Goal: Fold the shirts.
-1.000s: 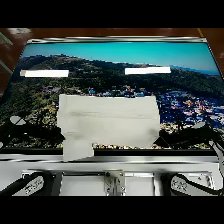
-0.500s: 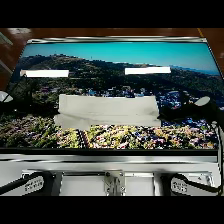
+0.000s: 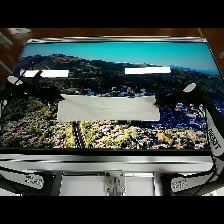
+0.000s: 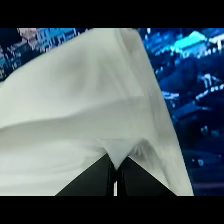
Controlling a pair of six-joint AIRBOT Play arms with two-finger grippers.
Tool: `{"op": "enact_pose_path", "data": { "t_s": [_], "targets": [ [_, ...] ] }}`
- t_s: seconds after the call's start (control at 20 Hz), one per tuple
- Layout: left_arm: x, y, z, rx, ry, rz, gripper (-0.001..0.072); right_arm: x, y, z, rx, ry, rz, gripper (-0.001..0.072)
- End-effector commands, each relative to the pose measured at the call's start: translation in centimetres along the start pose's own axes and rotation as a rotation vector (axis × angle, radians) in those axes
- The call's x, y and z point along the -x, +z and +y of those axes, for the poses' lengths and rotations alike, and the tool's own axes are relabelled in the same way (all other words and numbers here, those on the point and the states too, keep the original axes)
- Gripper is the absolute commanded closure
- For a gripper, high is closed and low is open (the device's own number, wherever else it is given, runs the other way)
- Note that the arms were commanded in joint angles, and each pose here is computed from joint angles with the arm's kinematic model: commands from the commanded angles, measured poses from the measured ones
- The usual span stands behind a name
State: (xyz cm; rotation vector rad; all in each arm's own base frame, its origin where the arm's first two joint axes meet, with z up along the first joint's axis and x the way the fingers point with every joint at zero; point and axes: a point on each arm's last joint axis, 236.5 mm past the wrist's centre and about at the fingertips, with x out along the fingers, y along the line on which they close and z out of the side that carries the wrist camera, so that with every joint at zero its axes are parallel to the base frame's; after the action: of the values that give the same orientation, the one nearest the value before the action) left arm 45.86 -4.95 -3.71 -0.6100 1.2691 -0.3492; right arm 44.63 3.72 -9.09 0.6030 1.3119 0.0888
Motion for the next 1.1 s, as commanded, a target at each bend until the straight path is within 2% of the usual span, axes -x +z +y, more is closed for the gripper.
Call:
{"op": "enact_pose_path", "data": {
  "t_s": [0.0,0.05,0.1,0.15,0.2,0.25,0.35,0.5,0.7,0.8,0.85,0.9,0.95,1.0,1.05],
  "targets": [
    [-2.1,0.4,1.4,0.072,-0.009,0.032,0.0673,-0.8,1.8,-0.4,-0.017,-0.013,-0.058,0.0652],
    [-2.4,0.3,1.6,0.078,-0.008,0.038,0.0672,-0.9,2.0,-0.4,-0.020,-0.013,-0.063,0.0651],
    [-2.6,0.2,1.7,0.080,-0.009,0.042,0.0634,-1.0,2.0,-0.5,-0.018,-0.014,-0.063,0.0610],
    [-2.6,0.2,1.7,0.080,-0.009,0.044,0.0397,-1.0,2.0,-0.5,-0.011,-0.014,-0.065,0.0418],
    [-2.3,0.1,1.7,0.079,-0.012,0.047,0.0117,-0.8,1.9,-0.3,0.015,-0.007,-0.058,0.0151],
    [-1.8,0.0,1.7,0.077,-0.016,0.053,0.0039,-0.4,1.4,-0.3,0.070,-0.001,-0.027,0.0037],
    [-0.5,-0.5,1.4,0.079,-0.034,0.082,0.0041,0.9,1.0,-1.4,0.108,-0.019,0.007,0.0037],
    [1.2,-1.2,0.5,0.064,-0.053,0.112,0.0043,1.1,0.7,-3.2,-0.003,-0.010,0.035,0.0037],
    [1.7,-1.3,-1.2,0.024,-0.057,0.107,0.0044,-2.3,-0.6,-0.6,-0.086,0.107,0.102,0.0038],
    [1.6,-1.5,-2.3,-0.003,-0.059,0.107,0.0045,-3.9,-1.9,0.2,-0.088,0.115,0.153,0.0047],
    [1.5,-1.6,-2.9,-0.016,-0.061,0.110,0.0045,-4.2,-2.5,0.4,-0.081,0.116,0.174,0.0185],
    [1.2,-1.8,-3.4,-0.027,-0.063,0.116,0.0045,-4.2,-2.6,0.7,-0.062,0.117,0.174,0.0448],
    [0.9,-2.1,-4.0,-0.038,-0.068,0.125,0.0046,-3.7,-2.4,1.1,-0.042,0.124,0.164,0.0627],
    [0.5,-2.3,-4.9,-0.049,-0.080,0.134,0.0092,-2.5,-1.8,1.5,-0.008,0.131,0.134,0.0651],
    [0.1,-2.6,-6.1,-0.058,-0.105,0.142,0.0337,-1.1,-1.0,2.1,0.033,0.138,0.090,0.0651]
  ]
}}
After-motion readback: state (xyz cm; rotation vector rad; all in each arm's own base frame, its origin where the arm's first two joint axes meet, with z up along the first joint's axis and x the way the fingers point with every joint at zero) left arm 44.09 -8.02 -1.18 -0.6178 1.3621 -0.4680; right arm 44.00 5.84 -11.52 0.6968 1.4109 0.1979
